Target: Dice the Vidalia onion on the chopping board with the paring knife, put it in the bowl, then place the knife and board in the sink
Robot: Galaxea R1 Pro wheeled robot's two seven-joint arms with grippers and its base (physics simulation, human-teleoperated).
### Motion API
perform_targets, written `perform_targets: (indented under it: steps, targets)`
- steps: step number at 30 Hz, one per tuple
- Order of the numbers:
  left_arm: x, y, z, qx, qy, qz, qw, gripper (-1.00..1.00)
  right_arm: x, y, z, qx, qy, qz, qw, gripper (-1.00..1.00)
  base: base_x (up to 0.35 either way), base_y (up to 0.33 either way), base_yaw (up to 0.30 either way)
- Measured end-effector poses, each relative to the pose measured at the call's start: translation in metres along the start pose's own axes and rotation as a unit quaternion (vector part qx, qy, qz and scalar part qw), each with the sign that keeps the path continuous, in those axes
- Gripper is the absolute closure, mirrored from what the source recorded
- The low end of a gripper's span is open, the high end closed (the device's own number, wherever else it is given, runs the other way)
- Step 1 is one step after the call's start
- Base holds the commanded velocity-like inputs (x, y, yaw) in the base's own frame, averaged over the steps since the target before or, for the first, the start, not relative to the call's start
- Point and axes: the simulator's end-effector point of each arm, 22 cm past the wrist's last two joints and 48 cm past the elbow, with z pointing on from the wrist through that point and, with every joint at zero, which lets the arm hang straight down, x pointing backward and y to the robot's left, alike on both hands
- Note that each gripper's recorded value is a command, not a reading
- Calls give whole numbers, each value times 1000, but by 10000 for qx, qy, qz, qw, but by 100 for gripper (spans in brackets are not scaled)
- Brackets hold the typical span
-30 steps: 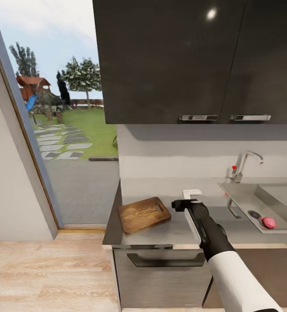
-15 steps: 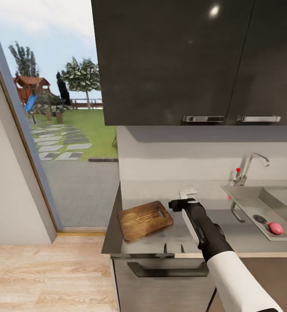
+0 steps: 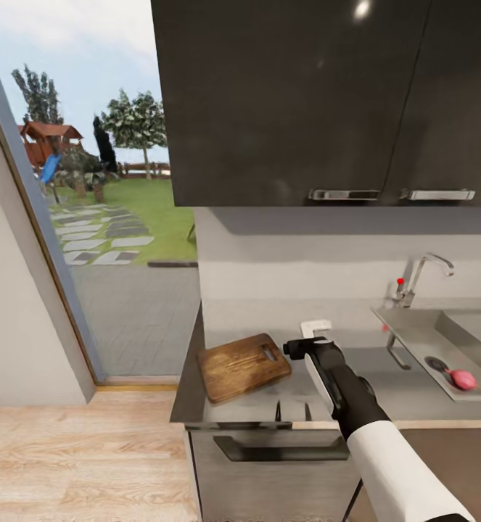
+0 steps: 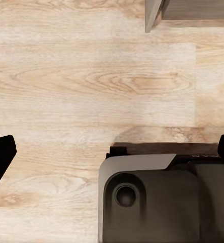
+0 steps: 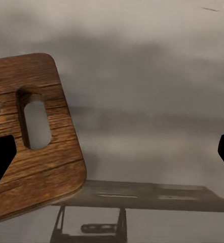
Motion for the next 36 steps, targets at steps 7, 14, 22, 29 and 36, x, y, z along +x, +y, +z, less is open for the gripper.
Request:
perform_targets:
  steps: [7,14,22,29,36]
  targets:
    - [5,0,0,2,56,1,10000,-100,6,1,5,-8,61,-4,10000,-100,173,66,0]
    - [9,-1,1,9,115,5,9999,-100,18,2,12,-21,183,-14,9998,-100,32,28,0]
    - [15,-1,1,9,184,7,9998,-100,34,4,20,-29,346,-31,9994,-100,98,1,0]
    - [20,-1,1,10,242,9,9997,-100,44,4,25,-29,444,-42,9990,-100,287,0,0]
    - [24,-1,2,10,301,18,9995,-100,51,5,32,-31,471,-45,9989,-100,35,0,0]
